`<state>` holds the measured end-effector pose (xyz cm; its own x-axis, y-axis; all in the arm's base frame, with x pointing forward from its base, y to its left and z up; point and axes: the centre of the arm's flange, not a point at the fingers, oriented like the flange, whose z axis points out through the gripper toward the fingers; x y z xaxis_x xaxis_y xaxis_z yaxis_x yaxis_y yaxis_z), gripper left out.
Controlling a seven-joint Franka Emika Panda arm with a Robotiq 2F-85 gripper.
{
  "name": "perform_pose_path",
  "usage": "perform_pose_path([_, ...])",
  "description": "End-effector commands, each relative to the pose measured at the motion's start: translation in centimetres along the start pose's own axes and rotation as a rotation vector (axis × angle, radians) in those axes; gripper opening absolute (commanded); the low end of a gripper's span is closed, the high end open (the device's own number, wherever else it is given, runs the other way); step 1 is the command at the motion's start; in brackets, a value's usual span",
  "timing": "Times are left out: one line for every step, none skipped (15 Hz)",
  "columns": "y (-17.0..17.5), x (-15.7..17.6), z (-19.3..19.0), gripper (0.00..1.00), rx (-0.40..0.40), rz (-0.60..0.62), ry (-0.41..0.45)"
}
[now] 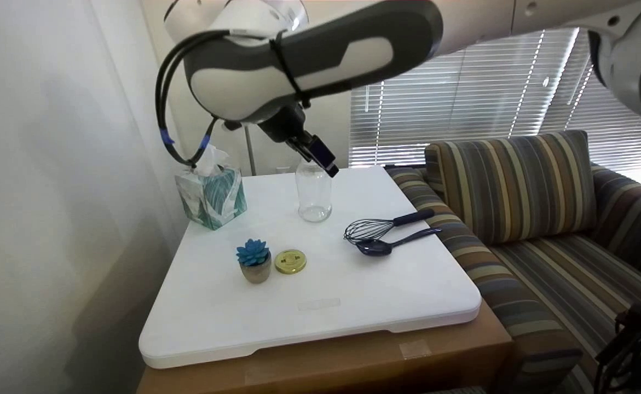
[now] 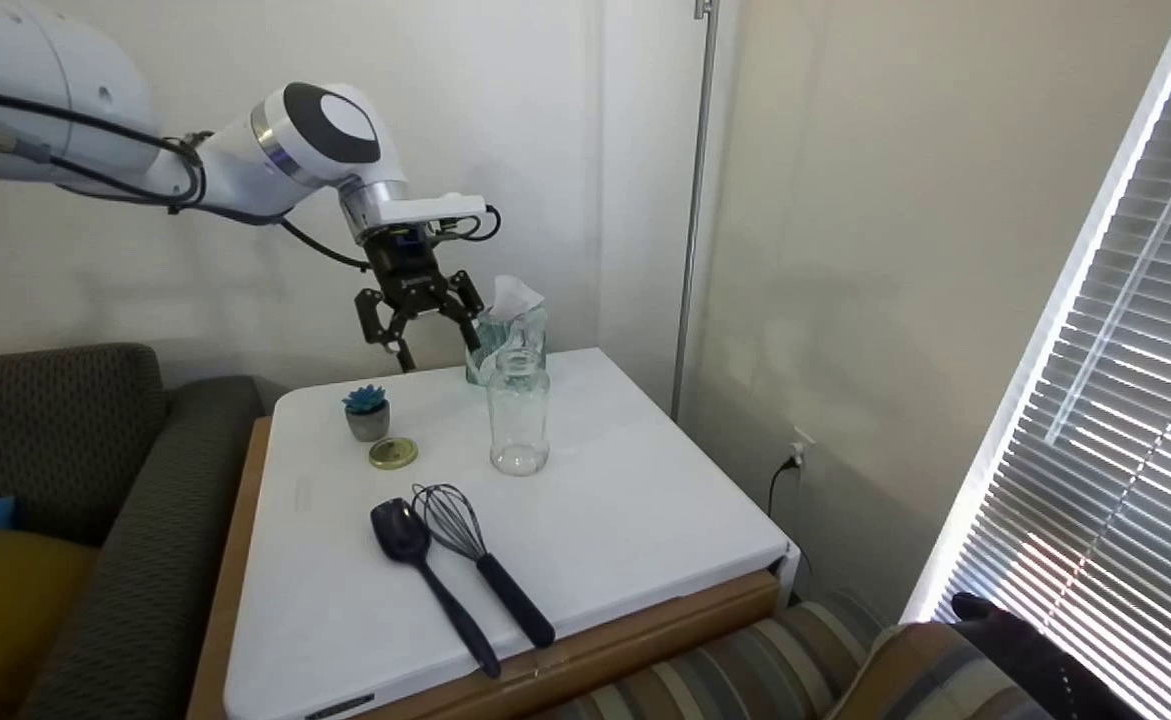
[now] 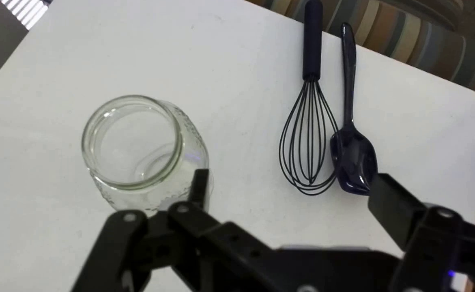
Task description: Remove the whisk from the glass jar
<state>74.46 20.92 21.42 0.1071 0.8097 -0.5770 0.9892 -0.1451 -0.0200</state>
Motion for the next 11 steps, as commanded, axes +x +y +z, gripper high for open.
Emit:
perform_pose_path([1.2,-4.0,-2.3,1.00,0.037,-0.047,0.147])
perform_pose_path([1.5,-4.6,-2.6,1.00,0.040,-0.061,0.181])
perform_pose_path([1.8,-5.4,-3.3,1.00,0.043,-0.072,0.212])
perform_pose_path([2.1,-6.0,-3.7,1.00,0.047,-0.085,0.239])
perform_pose_path([2.3,-6.5,-4.0,1.00,0.050,-0.097,0.261])
perform_pose_path([2.6,-6.8,-4.2,1.00,0.057,-0.109,0.281])
perform_pose_path([2.8,-7.0,-4.3,1.00,0.063,-0.111,0.301])
perform_pose_path([1.8,-6.3,-3.8,1.00,0.037,-0.082,0.248])
perform_pose_path([1.8,-6.5,-3.8,1.00,0.042,-0.086,0.264])
perform_pose_path([1.9,-6.6,-3.8,1.00,0.044,-0.087,0.270])
perform_pose_path([1.9,-6.6,-3.7,1.00,0.046,-0.089,0.271])
